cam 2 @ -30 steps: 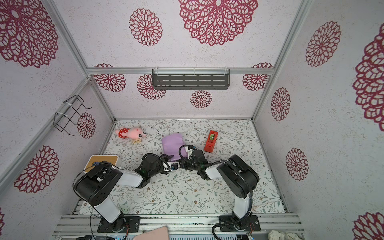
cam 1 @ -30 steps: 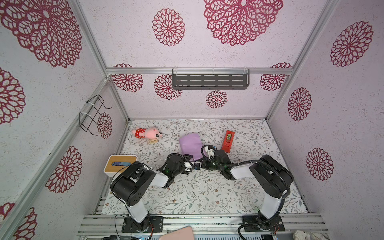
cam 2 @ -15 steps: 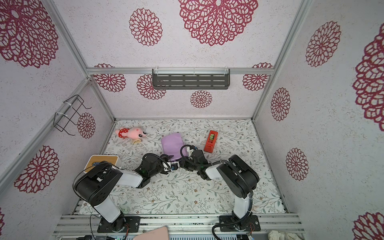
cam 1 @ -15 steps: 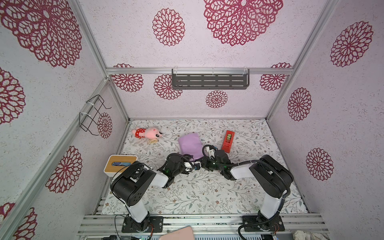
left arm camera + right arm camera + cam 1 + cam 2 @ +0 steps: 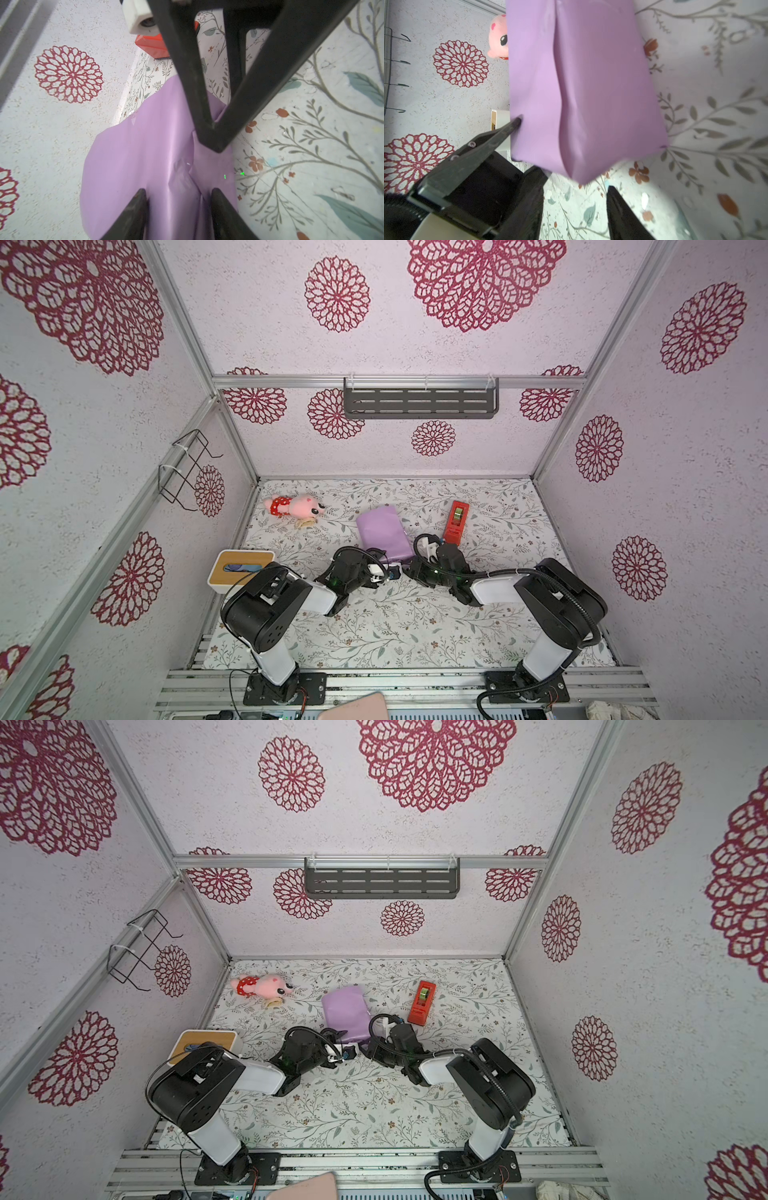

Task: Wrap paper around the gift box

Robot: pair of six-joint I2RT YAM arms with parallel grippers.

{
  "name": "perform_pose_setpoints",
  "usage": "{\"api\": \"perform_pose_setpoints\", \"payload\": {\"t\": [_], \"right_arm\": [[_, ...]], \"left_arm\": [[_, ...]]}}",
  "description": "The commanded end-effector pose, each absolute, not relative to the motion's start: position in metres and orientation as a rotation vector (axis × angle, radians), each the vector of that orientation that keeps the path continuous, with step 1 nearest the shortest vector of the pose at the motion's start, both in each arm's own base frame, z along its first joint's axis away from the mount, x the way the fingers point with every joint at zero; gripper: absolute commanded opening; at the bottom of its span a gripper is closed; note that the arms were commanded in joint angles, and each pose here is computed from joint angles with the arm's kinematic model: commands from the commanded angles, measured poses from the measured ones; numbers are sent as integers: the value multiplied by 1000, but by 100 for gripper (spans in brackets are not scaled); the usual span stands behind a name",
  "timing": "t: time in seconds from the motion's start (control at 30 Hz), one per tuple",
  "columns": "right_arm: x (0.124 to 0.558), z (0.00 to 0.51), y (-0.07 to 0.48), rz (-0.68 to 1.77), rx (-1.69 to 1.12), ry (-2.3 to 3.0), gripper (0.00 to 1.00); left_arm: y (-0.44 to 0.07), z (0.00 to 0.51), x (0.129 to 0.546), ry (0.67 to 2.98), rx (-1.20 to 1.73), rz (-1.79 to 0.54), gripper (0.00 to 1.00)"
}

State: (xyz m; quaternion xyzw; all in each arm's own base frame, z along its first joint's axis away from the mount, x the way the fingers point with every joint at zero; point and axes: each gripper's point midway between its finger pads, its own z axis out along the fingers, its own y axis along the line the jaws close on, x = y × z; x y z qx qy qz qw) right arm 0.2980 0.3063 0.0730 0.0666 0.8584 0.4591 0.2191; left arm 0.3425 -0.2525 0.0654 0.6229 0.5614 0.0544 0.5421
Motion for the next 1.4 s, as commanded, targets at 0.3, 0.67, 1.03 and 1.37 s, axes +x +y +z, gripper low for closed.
{"api": "perform_pose_setpoints", "payload": {"t": [0.3, 0.67, 1.03, 1.37], "right_arm": [[300, 114, 344, 1293, -85, 2250, 25], [316, 91, 354, 1244, -86, 2285, 11], [326, 71, 341, 1153, -51, 2270, 10], [331, 49, 320, 1026, 17, 2289, 9]], "left_arm": [[-250, 56, 339, 1375, 1500, 105, 51], [-250, 56, 339, 1374, 1497, 105, 51], [-250, 56, 340, 1377, 1495, 106, 51], [-250, 57, 340, 1379, 1492, 104, 51]]}}
